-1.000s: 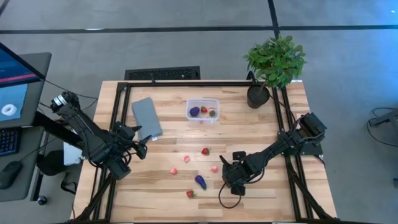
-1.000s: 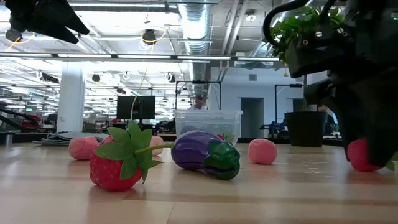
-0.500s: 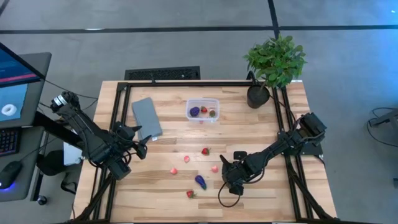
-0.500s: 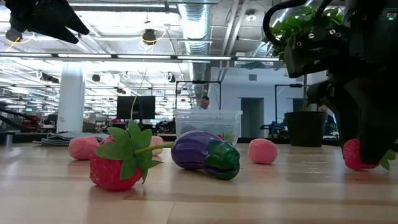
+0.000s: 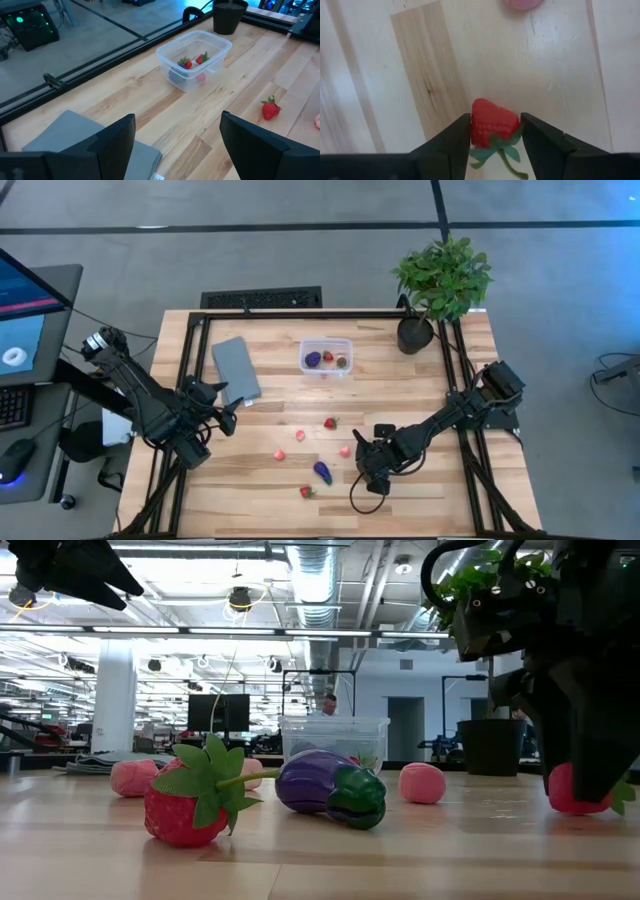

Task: Pick and placing Produce into tupperware
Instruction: Put the strawberry into the transparent bin

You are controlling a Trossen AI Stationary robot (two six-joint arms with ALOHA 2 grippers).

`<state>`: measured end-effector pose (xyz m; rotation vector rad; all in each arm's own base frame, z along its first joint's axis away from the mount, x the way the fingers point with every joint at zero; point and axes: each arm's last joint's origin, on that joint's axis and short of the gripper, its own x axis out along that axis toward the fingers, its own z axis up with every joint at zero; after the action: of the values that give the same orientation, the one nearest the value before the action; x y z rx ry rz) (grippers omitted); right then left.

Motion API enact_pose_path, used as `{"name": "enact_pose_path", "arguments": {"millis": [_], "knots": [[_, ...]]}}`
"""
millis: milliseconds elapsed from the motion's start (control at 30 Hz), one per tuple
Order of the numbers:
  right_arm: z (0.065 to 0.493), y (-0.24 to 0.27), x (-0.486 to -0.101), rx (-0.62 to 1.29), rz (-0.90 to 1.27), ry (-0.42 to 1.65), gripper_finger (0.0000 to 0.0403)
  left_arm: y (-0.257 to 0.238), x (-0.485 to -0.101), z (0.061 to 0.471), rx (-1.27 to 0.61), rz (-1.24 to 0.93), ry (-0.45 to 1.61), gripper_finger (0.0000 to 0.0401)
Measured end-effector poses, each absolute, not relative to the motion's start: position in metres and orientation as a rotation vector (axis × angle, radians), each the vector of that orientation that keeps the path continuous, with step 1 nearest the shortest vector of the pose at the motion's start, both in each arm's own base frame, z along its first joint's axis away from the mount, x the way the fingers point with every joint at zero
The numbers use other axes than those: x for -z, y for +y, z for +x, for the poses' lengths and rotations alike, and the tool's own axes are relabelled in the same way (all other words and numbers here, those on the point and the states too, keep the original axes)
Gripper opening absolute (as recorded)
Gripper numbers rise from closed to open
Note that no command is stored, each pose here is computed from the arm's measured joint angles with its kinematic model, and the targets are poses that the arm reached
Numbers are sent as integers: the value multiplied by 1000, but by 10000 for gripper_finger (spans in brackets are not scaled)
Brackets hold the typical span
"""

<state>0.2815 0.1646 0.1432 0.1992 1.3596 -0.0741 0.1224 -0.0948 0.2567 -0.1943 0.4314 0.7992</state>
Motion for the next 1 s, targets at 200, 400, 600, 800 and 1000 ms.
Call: {"name": "enact_pose_path", "arguments": {"millis": [200,400,600,800,1000], "knots": [[284,166,-144,60,213,1333,181,-95,-257,122,-799,-194,431,280],[285,166,-144,57,216,1327,159,-95,-257,122,-799,-195,431,280],[285,166,-144,58,216,1329,188,-96,-257,123,-790,-197,431,280],[285,166,-144,69,230,1328,210,-96,-257,124,-789,-197,432,280],[285,166,-144,70,232,1329,188,-96,-257,124,-789,-197,432,280]]}}
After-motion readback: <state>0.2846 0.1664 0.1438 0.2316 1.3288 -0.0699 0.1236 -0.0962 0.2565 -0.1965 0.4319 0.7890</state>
